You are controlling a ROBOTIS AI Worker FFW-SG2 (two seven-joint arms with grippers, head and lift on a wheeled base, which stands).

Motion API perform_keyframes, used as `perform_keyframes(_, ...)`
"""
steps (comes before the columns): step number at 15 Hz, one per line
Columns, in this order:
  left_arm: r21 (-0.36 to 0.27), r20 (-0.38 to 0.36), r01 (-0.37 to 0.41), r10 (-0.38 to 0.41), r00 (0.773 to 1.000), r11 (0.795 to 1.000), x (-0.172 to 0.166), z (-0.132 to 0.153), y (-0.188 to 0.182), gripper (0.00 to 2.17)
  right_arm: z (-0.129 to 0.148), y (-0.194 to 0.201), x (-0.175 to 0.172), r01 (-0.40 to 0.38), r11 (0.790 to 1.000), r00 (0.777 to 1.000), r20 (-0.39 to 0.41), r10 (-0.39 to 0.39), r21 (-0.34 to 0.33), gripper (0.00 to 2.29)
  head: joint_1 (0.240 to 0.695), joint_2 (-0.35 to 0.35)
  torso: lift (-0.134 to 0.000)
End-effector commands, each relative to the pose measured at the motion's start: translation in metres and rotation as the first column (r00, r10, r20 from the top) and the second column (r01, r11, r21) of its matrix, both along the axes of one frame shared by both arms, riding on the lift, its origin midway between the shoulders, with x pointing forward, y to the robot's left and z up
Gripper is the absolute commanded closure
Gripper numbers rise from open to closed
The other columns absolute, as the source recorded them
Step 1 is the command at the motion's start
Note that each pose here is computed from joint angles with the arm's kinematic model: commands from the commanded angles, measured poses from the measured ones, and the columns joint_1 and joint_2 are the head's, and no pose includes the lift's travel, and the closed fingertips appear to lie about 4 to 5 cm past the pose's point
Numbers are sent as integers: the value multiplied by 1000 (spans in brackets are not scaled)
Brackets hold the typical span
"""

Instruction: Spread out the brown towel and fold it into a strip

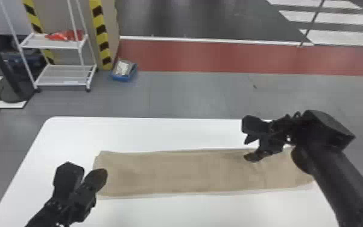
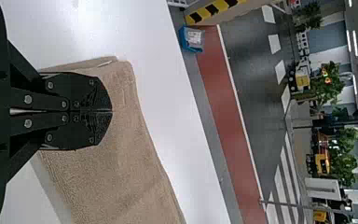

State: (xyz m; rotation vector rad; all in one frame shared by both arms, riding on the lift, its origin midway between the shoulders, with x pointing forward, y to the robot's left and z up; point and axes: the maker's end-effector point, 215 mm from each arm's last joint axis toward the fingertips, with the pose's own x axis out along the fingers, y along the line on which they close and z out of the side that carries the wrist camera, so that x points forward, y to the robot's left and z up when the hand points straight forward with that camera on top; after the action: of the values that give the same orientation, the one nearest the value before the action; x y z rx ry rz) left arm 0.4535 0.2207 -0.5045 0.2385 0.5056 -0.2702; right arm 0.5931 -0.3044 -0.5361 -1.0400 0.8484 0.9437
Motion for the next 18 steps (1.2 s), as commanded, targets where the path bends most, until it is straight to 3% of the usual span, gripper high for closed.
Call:
perform_keyframes(1,2,1,3,-3,1000,1000,-1,-1,-1,1217,-5,-6,-2,12,1000,1000,-16,-12,-4,593,695,-86,0)
perform_keyframes(6,6,7,7,-7,1000,1000,-2,0,0,1217,-17,-18,-10,37,999,999,-38,-38,-10,596,695,-101,0)
perform_keyframes(13,12,17,14,-14,1000,1000,0,1,-3,1217,-20,-19,-15,51,999,997,-57,-50,10,971,695,-114,0)
perform_keyframes(15,16,19,16,-16,1000,1000,1,1,-4,1217,-16,-17,-12,50,999,997,-54,-49,17,1241,695,-113,0)
perform_keyframes(18,17,21,15,-15,1000,1000,3,3,-3,1217,-12,-17,-12,56,998,996,-64,-54,26,1305,695,-111,0)
